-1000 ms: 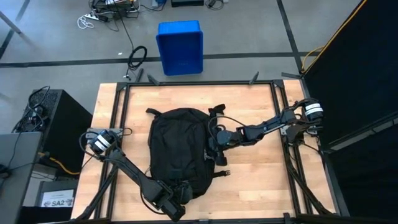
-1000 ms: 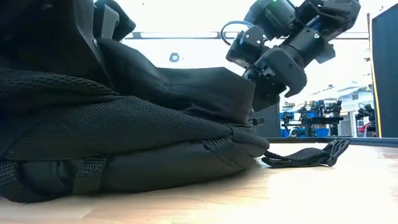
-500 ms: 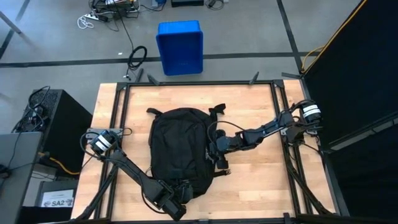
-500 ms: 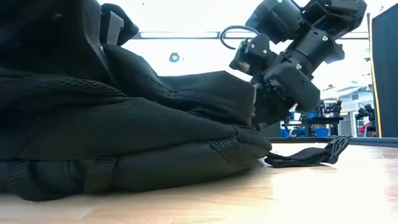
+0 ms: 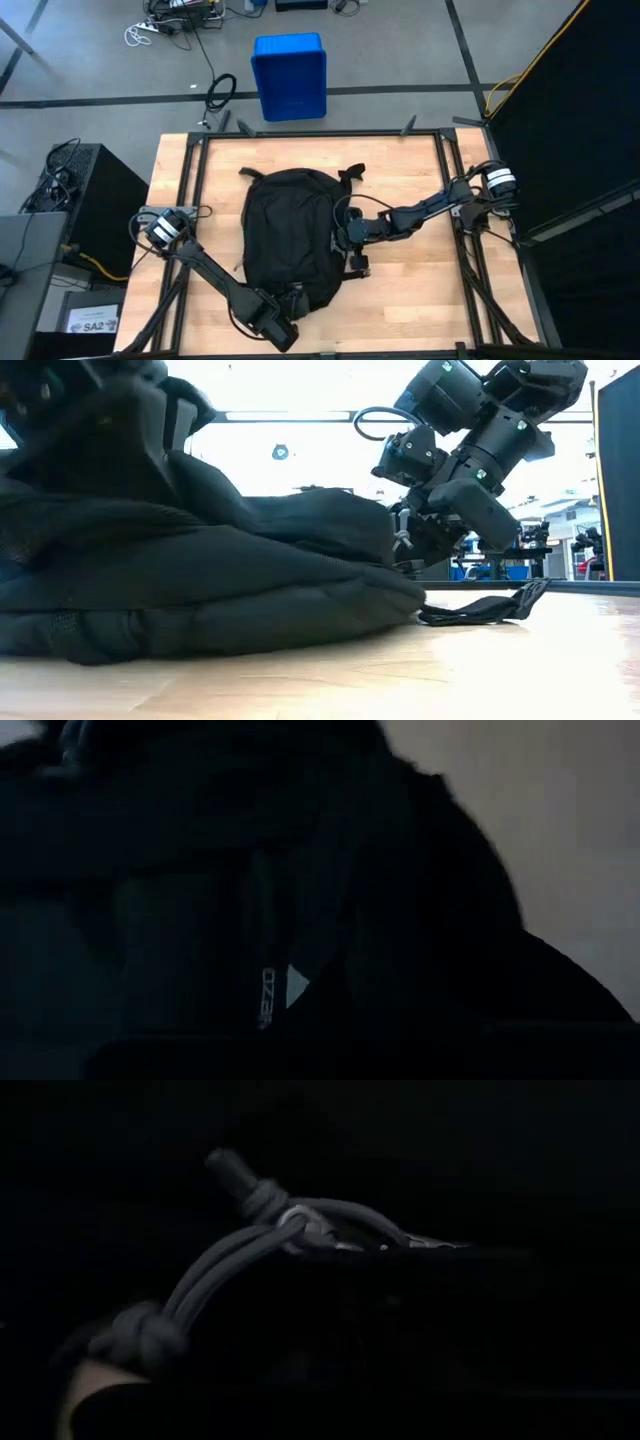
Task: Unpack backpack
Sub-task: Close the black backpack
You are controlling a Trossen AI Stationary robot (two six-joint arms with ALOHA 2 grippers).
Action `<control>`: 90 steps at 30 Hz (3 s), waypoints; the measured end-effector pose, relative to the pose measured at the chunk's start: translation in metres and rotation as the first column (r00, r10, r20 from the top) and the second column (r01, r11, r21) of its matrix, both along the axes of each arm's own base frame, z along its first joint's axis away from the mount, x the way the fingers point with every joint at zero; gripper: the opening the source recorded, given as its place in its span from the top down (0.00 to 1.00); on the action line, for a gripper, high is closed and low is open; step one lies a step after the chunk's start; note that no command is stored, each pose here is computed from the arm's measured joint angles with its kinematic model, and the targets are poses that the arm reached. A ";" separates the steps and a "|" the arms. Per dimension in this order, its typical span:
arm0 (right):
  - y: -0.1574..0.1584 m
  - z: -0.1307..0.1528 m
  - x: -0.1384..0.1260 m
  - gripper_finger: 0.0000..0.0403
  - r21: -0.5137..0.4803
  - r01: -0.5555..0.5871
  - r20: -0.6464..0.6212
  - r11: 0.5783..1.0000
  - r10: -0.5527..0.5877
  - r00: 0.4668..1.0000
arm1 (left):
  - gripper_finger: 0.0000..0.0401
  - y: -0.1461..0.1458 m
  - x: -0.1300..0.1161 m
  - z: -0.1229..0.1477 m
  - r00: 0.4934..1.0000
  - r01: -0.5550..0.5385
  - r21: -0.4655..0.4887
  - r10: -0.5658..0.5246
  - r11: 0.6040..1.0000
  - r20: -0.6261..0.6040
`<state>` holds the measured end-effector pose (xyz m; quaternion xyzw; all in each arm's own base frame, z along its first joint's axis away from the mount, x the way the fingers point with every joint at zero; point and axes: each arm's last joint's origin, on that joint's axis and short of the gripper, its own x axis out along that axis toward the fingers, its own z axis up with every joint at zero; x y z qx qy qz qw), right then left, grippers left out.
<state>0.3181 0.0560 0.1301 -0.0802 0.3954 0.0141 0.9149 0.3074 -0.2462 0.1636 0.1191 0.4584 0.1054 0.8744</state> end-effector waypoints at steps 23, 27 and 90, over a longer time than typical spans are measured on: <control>0.070 0.038 -0.043 1.00 0.022 -0.285 -0.002 0.958 0.285 0.959 | 1.00 0.010 -0.013 0.004 0.993 -0.110 0.064 0.112 0.992 -0.035; 0.076 0.038 -0.047 1.00 -0.016 -0.258 0.000 0.966 0.258 0.966 | 1.00 0.013 -0.014 0.008 0.993 -0.110 0.077 0.113 0.991 -0.031; 0.054 0.005 -0.026 0.65 -0.141 -0.178 0.054 0.974 0.188 0.981 | 1.00 0.009 -0.012 0.018 0.996 -0.086 0.017 0.086 0.996 0.007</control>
